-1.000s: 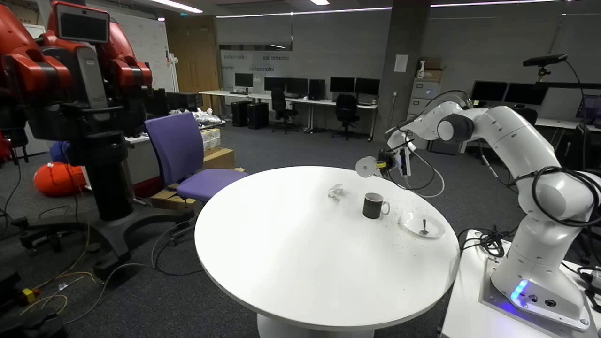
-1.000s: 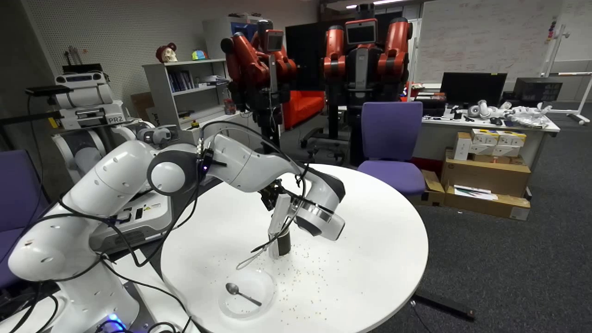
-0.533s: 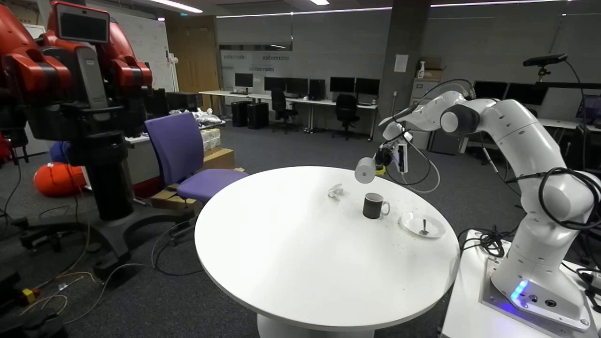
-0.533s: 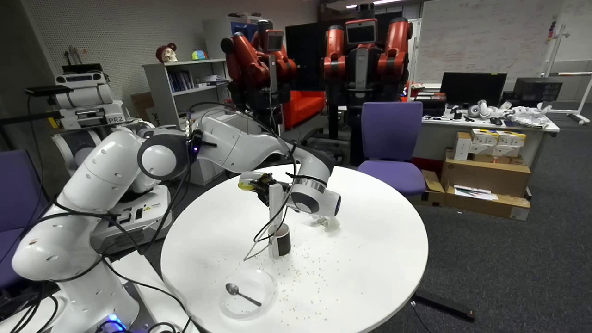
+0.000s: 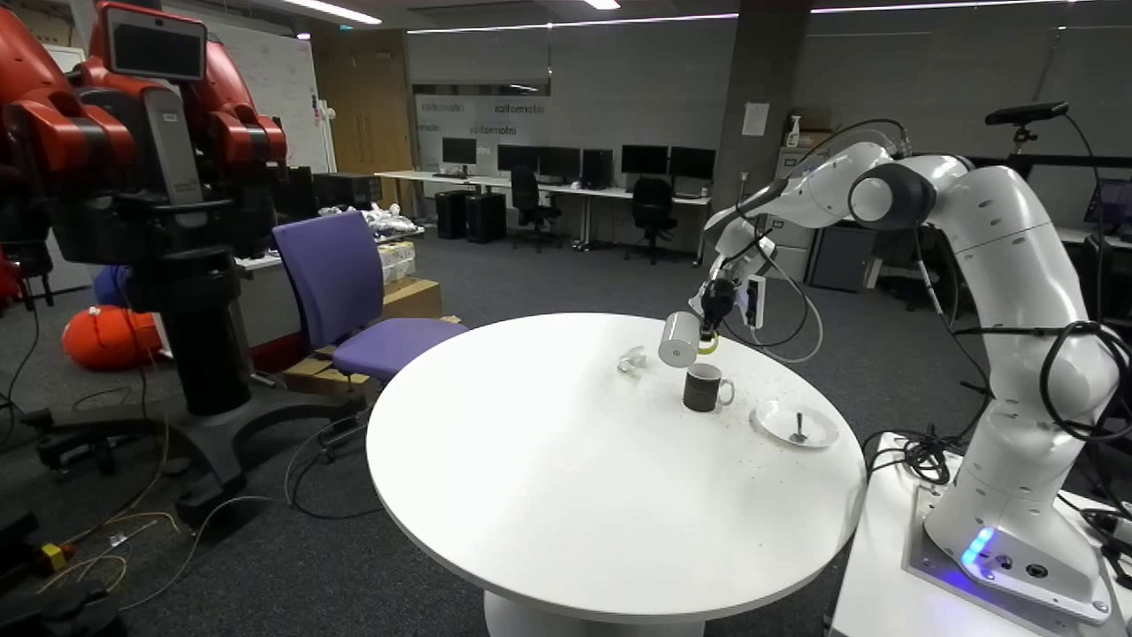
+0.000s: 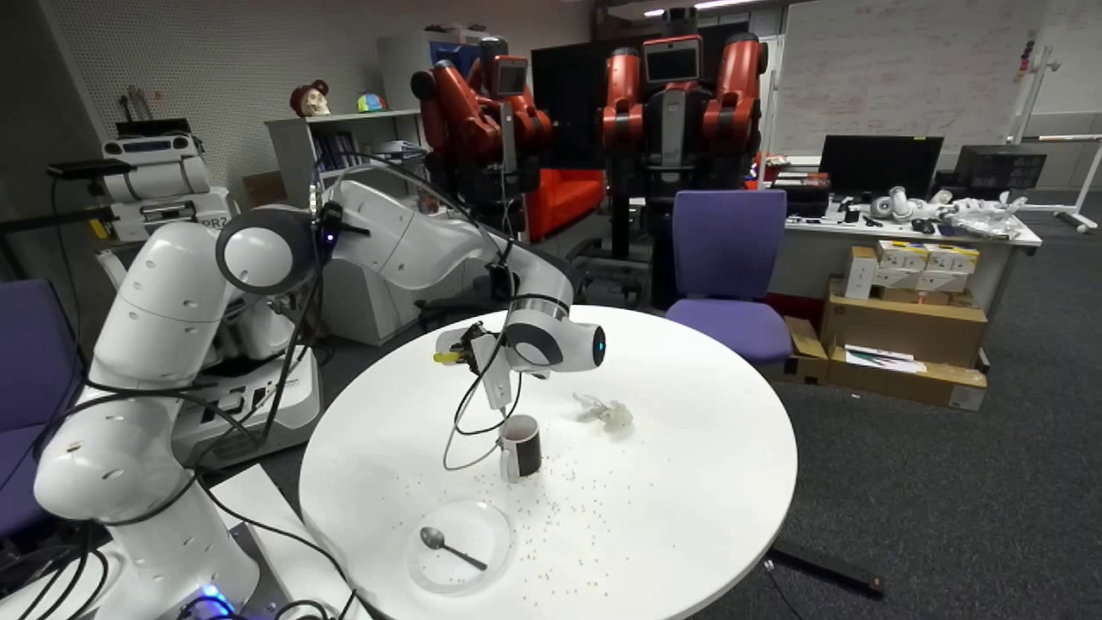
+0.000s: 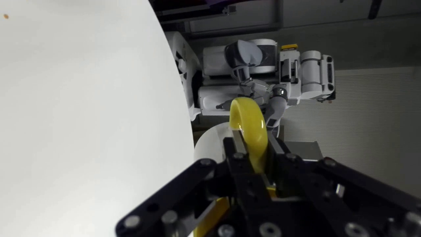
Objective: Pour the liquid from the mug on the left into the mug on the right.
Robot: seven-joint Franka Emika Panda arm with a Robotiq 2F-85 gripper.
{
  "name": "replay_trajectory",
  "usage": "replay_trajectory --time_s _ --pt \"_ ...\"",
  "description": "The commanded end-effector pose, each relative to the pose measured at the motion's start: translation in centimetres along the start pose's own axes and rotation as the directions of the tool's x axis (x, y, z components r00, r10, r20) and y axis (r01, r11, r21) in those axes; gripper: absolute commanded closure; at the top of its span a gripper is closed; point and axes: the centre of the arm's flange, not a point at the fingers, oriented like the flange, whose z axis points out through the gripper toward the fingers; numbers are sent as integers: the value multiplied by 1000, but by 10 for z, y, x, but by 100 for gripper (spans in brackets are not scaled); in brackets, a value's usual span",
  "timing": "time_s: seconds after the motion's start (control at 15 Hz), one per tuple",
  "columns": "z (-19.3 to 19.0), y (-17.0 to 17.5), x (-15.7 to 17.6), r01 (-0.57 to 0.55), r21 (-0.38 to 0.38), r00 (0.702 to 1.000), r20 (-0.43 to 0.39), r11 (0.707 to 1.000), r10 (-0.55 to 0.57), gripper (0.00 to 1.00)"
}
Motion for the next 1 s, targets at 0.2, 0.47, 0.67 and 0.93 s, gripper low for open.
replay_trajectory --time_s 0.2,0.47,0.67,0.93 --pt "58 -39 -21 32 -209 997 -60 977 -46 95" --pt "87 -49 -19 47 -337 999 -2 940 -50 95" --pt "107 -54 -19 97 -451 995 71 887 -73 95" --pt "124 -54 -14 150 -611 989 81 777 -128 95"
